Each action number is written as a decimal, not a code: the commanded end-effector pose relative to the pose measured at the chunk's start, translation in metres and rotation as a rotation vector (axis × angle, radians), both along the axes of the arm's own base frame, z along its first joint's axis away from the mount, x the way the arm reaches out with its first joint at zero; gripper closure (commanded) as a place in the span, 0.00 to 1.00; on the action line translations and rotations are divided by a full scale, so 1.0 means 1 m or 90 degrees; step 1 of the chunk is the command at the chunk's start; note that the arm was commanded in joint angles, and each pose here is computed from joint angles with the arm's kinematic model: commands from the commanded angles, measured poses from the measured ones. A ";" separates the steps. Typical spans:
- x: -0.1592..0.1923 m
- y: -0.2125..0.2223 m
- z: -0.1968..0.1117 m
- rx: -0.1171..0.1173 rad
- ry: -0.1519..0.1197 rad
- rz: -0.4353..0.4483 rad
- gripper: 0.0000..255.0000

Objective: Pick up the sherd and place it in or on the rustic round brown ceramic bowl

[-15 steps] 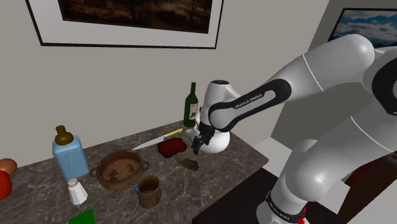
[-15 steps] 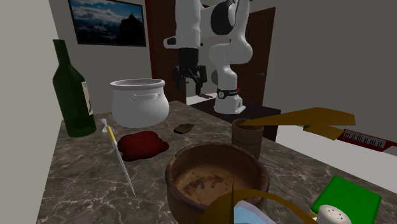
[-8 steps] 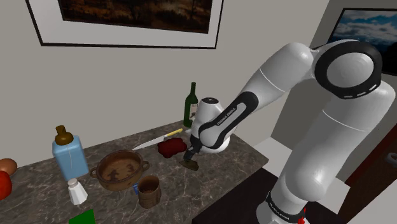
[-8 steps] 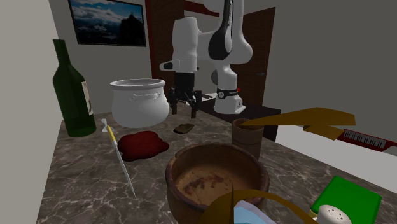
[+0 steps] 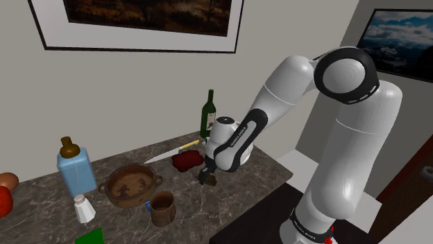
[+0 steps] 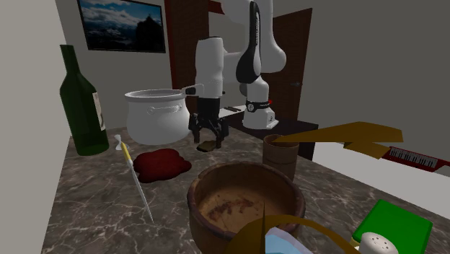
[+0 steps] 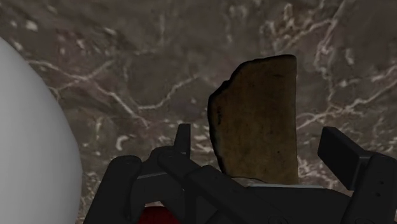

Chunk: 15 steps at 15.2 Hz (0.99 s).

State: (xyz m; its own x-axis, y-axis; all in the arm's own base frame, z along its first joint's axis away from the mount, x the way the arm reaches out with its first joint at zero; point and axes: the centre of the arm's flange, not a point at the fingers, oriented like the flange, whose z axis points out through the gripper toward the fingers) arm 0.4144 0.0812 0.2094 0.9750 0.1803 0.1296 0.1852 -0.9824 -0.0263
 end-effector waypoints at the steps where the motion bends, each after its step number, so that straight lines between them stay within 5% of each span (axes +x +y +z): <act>1: 0.001 0.000 -0.004 0.000 0.000 0.000 0.00; 7: 0.001 0.000 -0.004 0.000 0.000 0.000 0.00; 8: 0.001 0.000 -0.004 0.000 0.000 0.000 1.00; 15: 0.001 0.000 -0.004 0.000 0.000 0.000 1.00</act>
